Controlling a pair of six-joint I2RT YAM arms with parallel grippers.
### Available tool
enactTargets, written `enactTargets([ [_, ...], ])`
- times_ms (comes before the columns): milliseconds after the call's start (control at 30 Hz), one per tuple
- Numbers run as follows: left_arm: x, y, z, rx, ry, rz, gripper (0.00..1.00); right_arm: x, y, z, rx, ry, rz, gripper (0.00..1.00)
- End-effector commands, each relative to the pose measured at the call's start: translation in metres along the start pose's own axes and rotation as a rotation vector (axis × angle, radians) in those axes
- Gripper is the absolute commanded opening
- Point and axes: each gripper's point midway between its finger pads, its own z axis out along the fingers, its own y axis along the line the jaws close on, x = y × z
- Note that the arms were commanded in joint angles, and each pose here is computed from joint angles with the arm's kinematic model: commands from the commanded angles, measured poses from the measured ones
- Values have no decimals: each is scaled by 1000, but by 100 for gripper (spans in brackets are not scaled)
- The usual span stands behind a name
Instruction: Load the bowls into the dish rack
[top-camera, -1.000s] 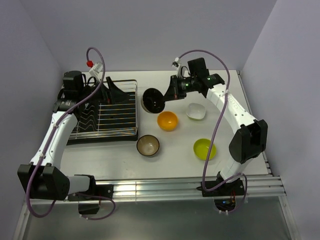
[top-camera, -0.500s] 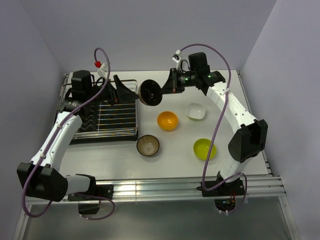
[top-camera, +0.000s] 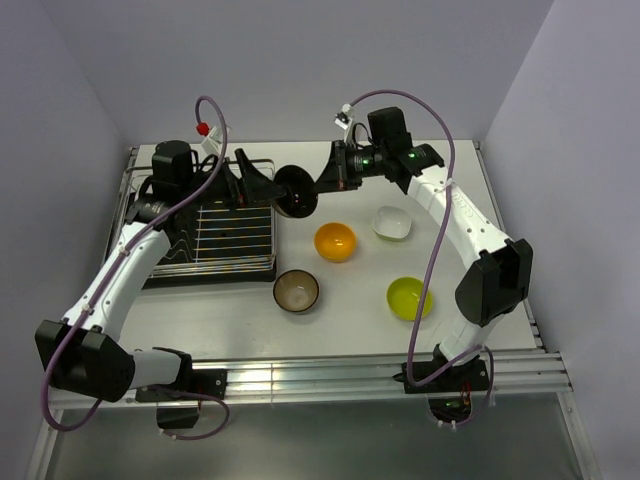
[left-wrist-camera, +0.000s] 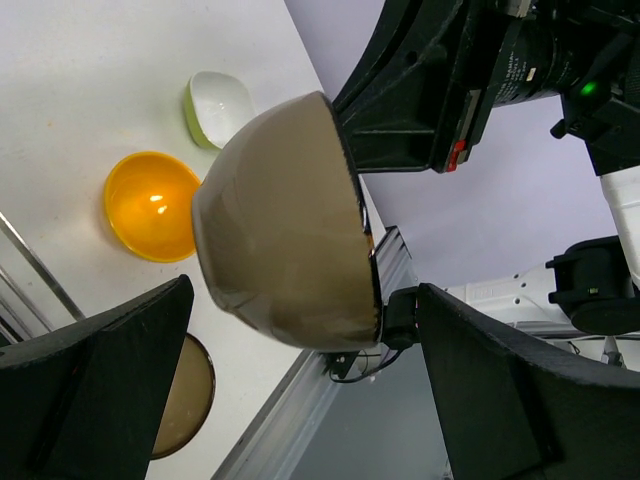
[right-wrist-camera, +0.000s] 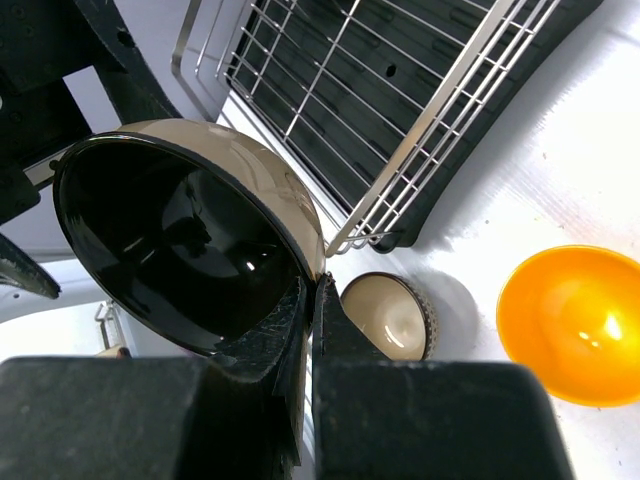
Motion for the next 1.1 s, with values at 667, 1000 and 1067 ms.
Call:
enactTargets([
  [667,14,-16,10,98,34,-78,99,-21,46,-6,-110,-63,-101,0],
  [1000,10,-22,12,129,32,-80,97,-14,52,-1,-133,-34,-113,0],
  [1067,9,-22,12,126,30,-75,95,-13,54,0,-134,-33,-116,0],
])
